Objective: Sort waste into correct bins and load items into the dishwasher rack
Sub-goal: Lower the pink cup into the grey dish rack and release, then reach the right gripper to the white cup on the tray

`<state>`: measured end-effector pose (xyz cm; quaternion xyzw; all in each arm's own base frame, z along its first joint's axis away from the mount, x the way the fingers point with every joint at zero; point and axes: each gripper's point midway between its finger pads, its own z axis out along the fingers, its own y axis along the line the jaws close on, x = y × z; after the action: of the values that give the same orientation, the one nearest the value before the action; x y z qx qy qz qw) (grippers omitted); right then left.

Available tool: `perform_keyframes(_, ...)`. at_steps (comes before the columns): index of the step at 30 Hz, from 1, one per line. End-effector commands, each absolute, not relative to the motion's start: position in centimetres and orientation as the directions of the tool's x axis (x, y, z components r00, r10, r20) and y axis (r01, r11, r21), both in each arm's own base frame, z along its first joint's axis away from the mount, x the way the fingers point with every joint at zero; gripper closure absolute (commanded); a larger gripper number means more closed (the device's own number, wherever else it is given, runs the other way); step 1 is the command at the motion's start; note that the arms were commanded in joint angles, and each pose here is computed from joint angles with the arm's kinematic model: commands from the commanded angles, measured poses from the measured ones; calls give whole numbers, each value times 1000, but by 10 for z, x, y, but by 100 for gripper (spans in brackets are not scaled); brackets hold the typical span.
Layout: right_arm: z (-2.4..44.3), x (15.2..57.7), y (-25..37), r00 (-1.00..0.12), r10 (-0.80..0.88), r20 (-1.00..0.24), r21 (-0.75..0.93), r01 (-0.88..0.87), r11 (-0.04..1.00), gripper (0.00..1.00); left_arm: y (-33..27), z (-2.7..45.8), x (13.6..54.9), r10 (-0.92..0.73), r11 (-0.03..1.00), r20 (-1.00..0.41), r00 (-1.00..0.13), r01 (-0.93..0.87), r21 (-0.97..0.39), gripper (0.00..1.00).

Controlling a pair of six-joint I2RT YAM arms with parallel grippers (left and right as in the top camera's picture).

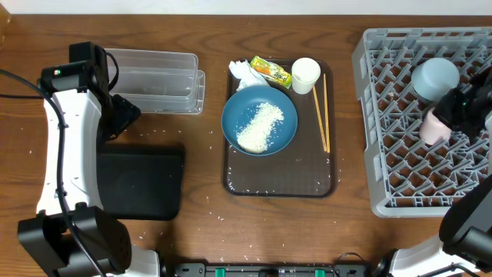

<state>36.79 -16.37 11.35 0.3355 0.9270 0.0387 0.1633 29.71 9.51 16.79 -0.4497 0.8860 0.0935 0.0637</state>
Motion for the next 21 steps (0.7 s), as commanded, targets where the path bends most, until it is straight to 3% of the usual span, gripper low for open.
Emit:
perform_keyframes(1,127,349,-197,-691,650,-316,16,682,732,99,97,172,294,-782,578,-208,-588,-808,109,2)
perform_keyframes(7,145,325,-209,-672,679,-296,-110,730,675,99,97,172,294,-782,578,-208,-588,-808,109,2)
perform_keyframes(10,154,336,-189,-684,681,-261,2,705,709,99,97,172,294,-782,578,-208,-588,-808,109,2)
perform_keyframes(14,180,377,-122,-812,524,-258,333,434,837,95,97,172,294,-782,578,-208,-588,-808,109,2)
perform_keyframes(15,191,388,-100,-837,470,-281,426,330,842,89,97,172,294,-782,578,-208,-588,-808,109,2)
perform_keyframes(17,213,405,-63,-856,391,-338,553,156,818,67,97,172,294,-782,578,-208,-588,-808,109,2)
perform_keyframes(19,226,420,-35,-854,333,-399,593,36,804,37,97,172,294,-782,578,-208,-588,-808,109,2)
perform_keyframes(21,231,434,-14,-846,272,-459,567,-44,823,22,97,172,294,-782,578,-208,-588,-808,109,2)
